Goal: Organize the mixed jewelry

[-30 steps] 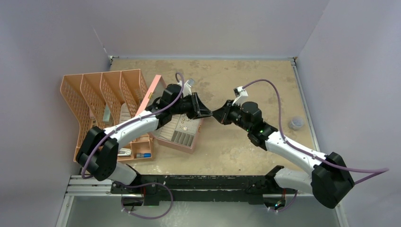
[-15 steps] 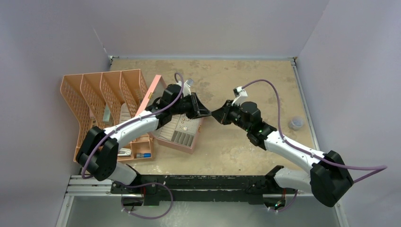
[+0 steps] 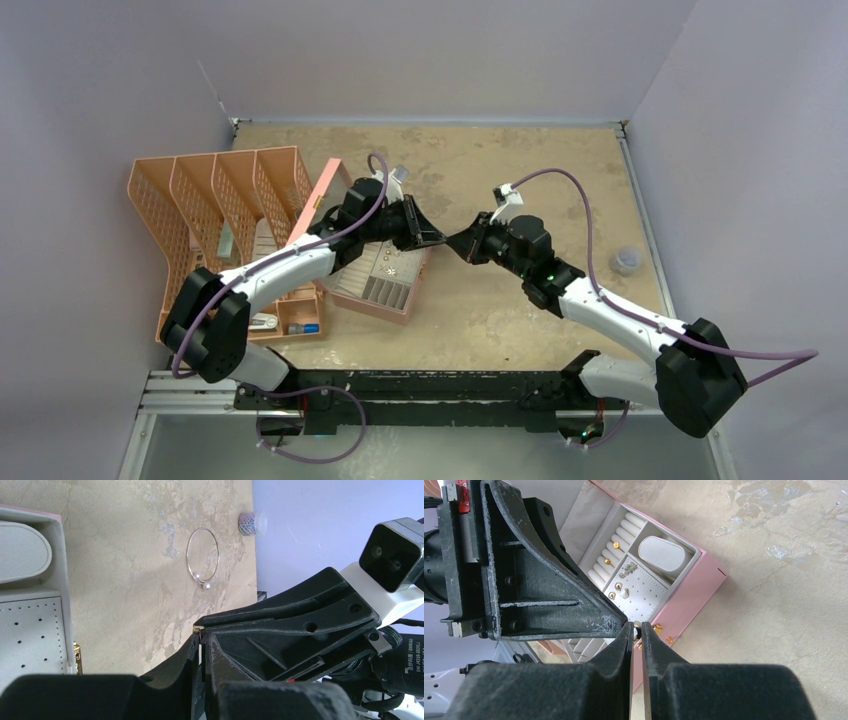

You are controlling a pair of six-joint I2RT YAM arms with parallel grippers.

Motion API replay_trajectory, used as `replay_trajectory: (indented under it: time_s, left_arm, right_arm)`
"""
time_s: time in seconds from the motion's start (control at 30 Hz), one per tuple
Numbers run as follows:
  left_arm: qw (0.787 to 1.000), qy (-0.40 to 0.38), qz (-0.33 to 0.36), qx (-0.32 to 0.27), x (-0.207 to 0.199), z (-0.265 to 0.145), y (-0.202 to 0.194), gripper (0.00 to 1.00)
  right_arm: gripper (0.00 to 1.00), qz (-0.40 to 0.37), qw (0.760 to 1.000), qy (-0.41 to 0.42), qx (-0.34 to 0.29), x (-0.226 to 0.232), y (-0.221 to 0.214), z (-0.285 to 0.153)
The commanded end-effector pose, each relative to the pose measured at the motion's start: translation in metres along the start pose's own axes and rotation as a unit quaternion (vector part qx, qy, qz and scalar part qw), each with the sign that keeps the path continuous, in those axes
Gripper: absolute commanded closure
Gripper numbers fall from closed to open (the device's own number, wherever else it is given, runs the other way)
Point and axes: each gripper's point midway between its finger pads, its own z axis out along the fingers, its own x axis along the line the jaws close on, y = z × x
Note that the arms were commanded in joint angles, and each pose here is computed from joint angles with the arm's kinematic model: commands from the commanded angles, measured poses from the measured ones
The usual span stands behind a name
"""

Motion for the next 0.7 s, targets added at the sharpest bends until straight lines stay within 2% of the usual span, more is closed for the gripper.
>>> replay_trajectory:
  time_s: [0.0,0.07,0.23,0.37,0.5,0.67]
  left_arm:
    - [0.999,-0.031,0.028,-0.026,-0.020,-0.007,0.010,0.96]
    - [0.999,-0.030,0.030,-0.026,-0.019,-0.007,0.010,1.00]
    - [0.999,-0.023,0.038,-0.029,-0.018,-0.008,0.011,1.00]
    - [0.998,-0.022,0.047,-0.026,-0.018,-0.010,0.010,1.00]
    - [0.998,-0.020,0.055,-0.022,-0.017,-0.011,0.009,1.00]
    - [0.998,-0.011,0.058,-0.019,-0.011,-0.010,0.007,1.00]
  right_arm:
    - [0.90,-0.007,0.999,0.048,-0.007,0.022,0.004,-0.003]
    - [0.90,-0.007,0.999,0.048,-0.008,0.022,0.004,-0.003]
    - [0.88,-0.008,0.999,0.045,-0.004,0.022,0.003,-0.006]
    - [0.80,0.003,0.999,0.052,-0.008,0.027,0.006,-0.011]
    - [0.63,0.002,0.998,0.058,-0.024,0.032,0.015,-0.017]
    - [0.61,0.004,0.998,0.052,-0.035,0.030,0.018,-0.022]
